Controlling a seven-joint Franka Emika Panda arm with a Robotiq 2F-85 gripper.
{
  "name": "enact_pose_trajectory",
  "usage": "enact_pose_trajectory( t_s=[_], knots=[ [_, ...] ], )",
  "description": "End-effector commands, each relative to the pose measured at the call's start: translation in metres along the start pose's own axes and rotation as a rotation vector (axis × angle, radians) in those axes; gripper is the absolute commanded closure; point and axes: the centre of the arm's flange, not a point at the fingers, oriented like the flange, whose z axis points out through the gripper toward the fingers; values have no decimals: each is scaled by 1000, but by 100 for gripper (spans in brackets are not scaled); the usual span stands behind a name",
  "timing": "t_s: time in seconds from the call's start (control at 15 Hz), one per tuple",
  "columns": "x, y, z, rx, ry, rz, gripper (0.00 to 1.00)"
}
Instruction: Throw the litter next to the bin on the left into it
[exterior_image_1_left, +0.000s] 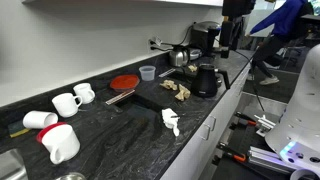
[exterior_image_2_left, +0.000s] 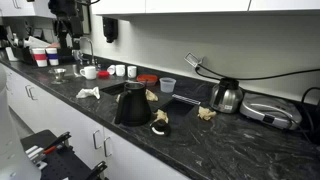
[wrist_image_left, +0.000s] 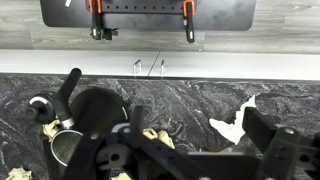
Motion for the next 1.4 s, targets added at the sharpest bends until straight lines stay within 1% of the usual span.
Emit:
enact_pose_trajectory(
  t_s=[0.0, 0.13, 0.4, 0.6, 0.73, 0.8, 1.0, 1.33],
  knots=[
    [0, 0, 0, 0, 0, 0, 0],
    [6, -3, 2, 3, -3, -6, 0],
    [32, -6, 12, 0, -7, -1, 0],
    [58, -5, 28, 26, -26, 5, 0],
    [72, -7, 42, 29, -41, 10, 0],
    [54, -5, 41, 24, -24, 4, 0],
    [65, -7, 49, 28, -44, 3, 0],
    [65, -7, 46, 29, -37, 3, 0]
  ],
)
